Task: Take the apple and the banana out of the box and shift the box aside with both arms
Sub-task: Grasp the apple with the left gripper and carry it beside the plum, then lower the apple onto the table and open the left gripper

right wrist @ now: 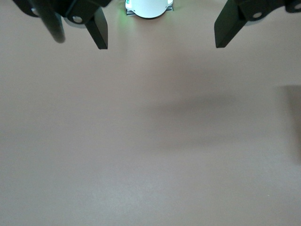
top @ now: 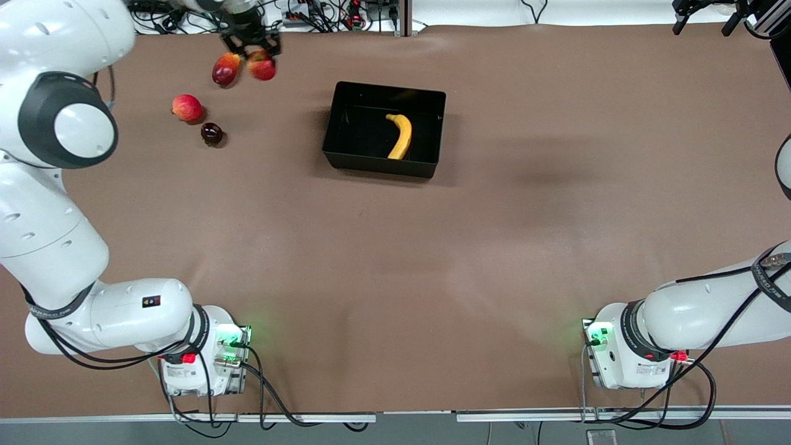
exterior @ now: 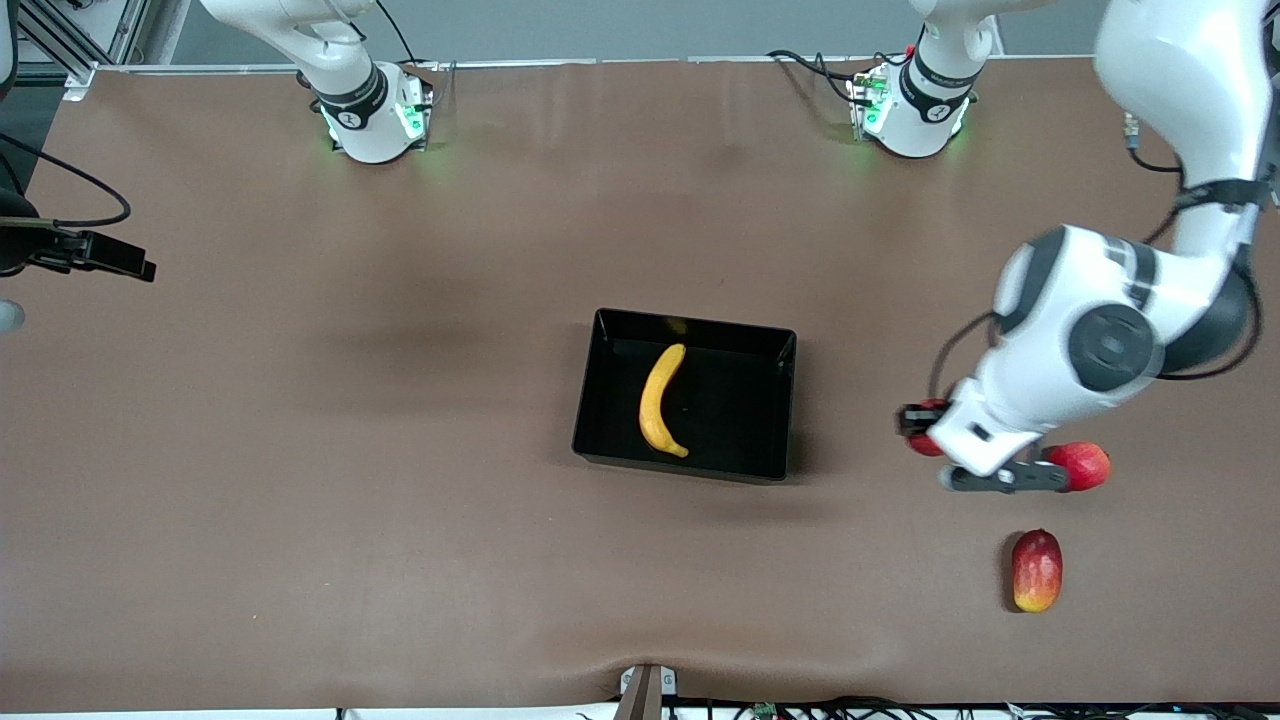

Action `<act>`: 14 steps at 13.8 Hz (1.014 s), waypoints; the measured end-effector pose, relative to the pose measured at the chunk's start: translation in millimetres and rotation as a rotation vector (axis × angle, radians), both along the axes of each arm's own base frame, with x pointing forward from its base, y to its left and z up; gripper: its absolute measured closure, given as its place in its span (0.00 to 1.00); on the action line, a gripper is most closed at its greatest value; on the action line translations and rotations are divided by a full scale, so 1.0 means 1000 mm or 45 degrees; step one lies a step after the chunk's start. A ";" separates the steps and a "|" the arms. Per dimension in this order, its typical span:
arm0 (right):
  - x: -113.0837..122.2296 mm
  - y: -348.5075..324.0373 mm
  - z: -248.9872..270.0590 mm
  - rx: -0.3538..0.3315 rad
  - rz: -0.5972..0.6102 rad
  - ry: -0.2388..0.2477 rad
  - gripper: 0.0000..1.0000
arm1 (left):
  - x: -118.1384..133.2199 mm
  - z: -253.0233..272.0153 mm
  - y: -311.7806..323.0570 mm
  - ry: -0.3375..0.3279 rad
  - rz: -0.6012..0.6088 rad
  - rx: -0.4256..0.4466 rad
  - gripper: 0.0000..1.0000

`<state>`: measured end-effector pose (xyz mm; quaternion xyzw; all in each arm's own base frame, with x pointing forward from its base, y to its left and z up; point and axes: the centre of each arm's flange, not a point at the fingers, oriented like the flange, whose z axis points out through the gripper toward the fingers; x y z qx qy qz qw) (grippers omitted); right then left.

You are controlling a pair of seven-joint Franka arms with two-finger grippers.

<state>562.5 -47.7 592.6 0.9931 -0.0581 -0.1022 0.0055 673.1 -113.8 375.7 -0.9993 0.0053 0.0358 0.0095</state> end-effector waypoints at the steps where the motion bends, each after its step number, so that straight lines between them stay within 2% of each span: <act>1: 0.002 -0.001 -0.004 -0.011 -0.001 0.011 0.00 | 0.001 -0.017 0.020 0.008 -0.004 -0.011 0.35; 3: 0.008 -0.005 -0.018 -0.034 -0.006 0.044 0.00 | 0.000 -0.050 0.033 -0.006 -0.019 -0.026 0.35; 6: 0.018 -0.015 -0.046 -0.042 -0.030 0.102 0.00 | -0.005 -0.096 0.036 -0.030 -0.088 0.031 0.35; 9: 0.025 -0.016 -0.059 -0.044 -0.032 0.115 0.00 | -0.004 -0.132 0.050 -0.059 -0.075 -0.007 0.35; 14: 0.031 -0.015 -0.077 -0.006 -0.046 0.146 0.00 | -0.010 -0.166 0.049 -0.016 -0.073 -0.040 0.34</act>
